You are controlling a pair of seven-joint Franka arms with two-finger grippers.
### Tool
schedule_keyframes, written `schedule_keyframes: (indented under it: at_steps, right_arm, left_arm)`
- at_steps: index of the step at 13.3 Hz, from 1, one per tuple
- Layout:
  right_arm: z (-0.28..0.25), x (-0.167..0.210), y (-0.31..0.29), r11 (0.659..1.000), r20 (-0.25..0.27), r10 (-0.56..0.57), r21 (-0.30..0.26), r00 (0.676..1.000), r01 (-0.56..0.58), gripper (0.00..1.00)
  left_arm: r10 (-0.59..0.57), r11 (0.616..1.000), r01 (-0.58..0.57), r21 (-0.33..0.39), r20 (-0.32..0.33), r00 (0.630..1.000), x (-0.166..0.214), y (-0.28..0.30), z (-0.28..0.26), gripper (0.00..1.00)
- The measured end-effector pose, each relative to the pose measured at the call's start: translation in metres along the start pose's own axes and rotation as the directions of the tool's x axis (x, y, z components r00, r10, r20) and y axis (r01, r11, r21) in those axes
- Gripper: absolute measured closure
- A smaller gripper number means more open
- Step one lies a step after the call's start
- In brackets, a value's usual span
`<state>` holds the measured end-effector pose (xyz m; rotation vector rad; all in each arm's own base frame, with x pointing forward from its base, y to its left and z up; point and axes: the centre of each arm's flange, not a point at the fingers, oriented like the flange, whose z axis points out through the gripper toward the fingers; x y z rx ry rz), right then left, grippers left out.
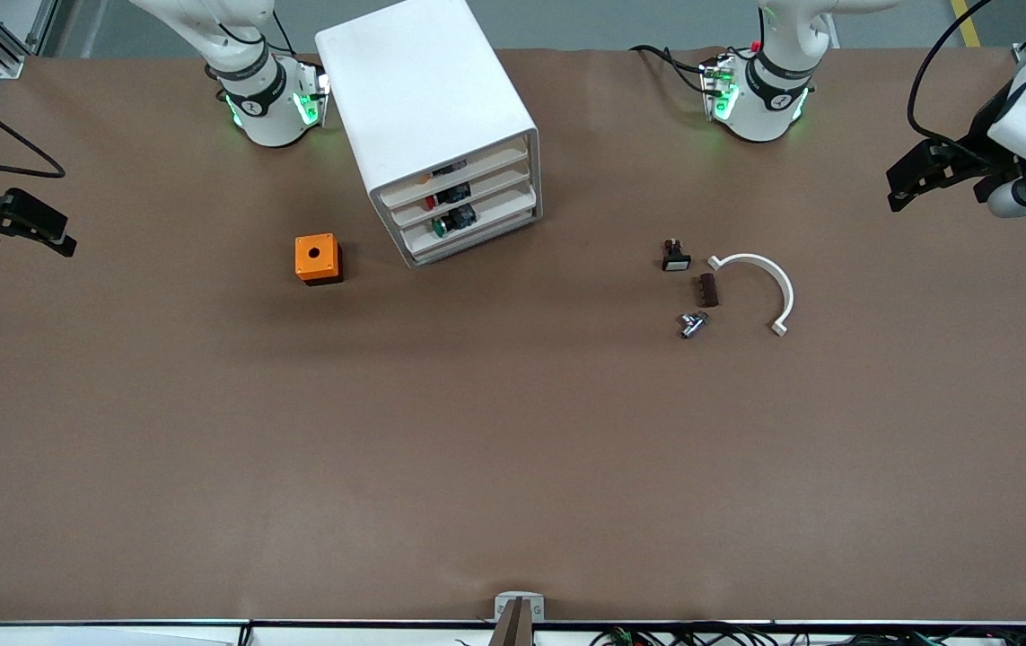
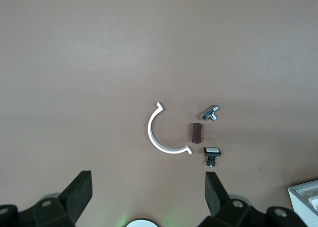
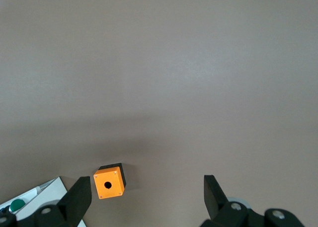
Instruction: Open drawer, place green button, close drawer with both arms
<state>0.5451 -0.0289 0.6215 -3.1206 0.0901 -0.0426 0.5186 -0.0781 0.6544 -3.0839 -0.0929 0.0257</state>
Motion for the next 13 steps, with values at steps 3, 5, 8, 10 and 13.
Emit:
schedule_keyframes:
  at_steps: [3, 5, 8, 10, 13]
  right_arm:
    - [0.000, 0.000, -0.003, 1.000, -0.001, -0.002, 0.000, 1.000, 0.002, 0.00]
    - [0.000, 0.000, -0.012, 1.000, -0.002, 0.012, 0.001, 1.000, -0.012, 0.00]
    - [0.000, 0.000, -0.012, 0.999, -0.003, 0.043, 0.004, 0.999, -0.043, 0.00]
    - [-0.001, 0.001, -0.005, 0.998, -0.007, 0.056, 0.005, 0.998, -0.056, 0.00]
    - [-0.002, 0.002, -0.005, 0.998, -0.021, 0.057, 0.006, 0.998, -0.057, 0.00]
  left_arm:
    - [0.003, 1.000, -0.003, -0.001, -0.004, 1.000, 0.000, 0.002, -0.002, 0.00]
    - [0.003, 1.000, -0.003, -0.001, -0.003, 1.000, 0.000, 0.001, -0.003, 0.00]
    - [0.002, 1.000, -0.002, 0.001, 0.008, 1.000, 0.000, 0.001, 0.000, 0.00]
    - [-0.002, 1.000, 0.002, 0.002, 0.016, 1.000, 0.001, -0.001, 0.001, 0.00]
    - [-0.008, 1.000, 0.008, 0.002, 0.017, 1.000, 0.001, -0.004, 0.001, 0.00]
